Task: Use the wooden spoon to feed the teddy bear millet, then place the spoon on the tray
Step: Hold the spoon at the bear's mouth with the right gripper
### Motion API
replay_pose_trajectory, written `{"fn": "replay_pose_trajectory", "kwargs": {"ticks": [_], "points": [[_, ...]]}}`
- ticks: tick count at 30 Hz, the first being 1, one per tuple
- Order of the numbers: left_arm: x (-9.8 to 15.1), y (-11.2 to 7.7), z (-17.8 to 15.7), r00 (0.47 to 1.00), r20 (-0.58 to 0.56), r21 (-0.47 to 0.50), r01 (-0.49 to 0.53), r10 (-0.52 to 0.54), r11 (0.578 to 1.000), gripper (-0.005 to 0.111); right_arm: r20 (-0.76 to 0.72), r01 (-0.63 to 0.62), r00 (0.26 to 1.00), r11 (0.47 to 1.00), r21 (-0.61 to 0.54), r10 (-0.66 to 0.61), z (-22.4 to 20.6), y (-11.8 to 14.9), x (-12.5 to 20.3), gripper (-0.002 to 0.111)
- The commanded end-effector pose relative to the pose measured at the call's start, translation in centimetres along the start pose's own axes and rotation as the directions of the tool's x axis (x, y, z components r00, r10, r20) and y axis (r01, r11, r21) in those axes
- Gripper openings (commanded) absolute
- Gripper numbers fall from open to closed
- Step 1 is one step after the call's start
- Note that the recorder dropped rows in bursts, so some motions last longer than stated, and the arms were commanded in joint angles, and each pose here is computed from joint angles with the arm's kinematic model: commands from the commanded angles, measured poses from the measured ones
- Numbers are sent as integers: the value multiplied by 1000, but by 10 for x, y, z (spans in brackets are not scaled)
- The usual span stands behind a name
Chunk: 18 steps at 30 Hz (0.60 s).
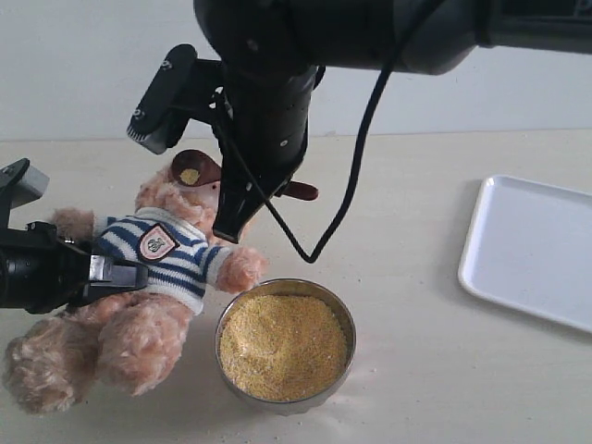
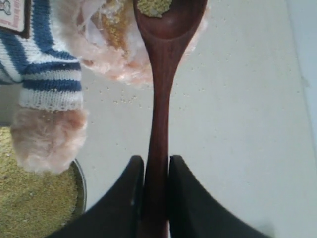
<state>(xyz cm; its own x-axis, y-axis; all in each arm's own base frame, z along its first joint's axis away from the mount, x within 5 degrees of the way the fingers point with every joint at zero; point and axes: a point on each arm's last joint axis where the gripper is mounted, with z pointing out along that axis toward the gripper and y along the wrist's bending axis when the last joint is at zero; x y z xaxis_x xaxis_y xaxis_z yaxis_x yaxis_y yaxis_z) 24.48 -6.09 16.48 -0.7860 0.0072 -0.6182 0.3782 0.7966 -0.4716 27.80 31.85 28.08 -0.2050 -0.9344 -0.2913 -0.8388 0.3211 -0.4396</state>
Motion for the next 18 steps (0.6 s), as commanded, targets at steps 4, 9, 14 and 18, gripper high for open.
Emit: {"fn": "replay_pose_trajectory", "kwargs": {"ticks": [4, 9, 14, 18], "points": [[0, -3, 0, 1000, 4, 26, -2, 2, 1000, 5, -58, 120, 992, 986, 117, -114, -2, 17, -9, 0], [0, -3, 0, 1000, 4, 26, -2, 2, 1000, 5, -61, 86, 995, 983, 162, -77, -4, 18, -11, 0], [0, -3, 0, 1000, 4, 26, -2, 2, 1000, 5, -110, 94, 991, 980, 176, -75, -4, 16, -7, 0], [0, -3, 0, 1000, 4, 26, -2, 2, 1000, 5, -114, 87, 991, 980, 177, -68, -4, 16, -6, 0]]}}
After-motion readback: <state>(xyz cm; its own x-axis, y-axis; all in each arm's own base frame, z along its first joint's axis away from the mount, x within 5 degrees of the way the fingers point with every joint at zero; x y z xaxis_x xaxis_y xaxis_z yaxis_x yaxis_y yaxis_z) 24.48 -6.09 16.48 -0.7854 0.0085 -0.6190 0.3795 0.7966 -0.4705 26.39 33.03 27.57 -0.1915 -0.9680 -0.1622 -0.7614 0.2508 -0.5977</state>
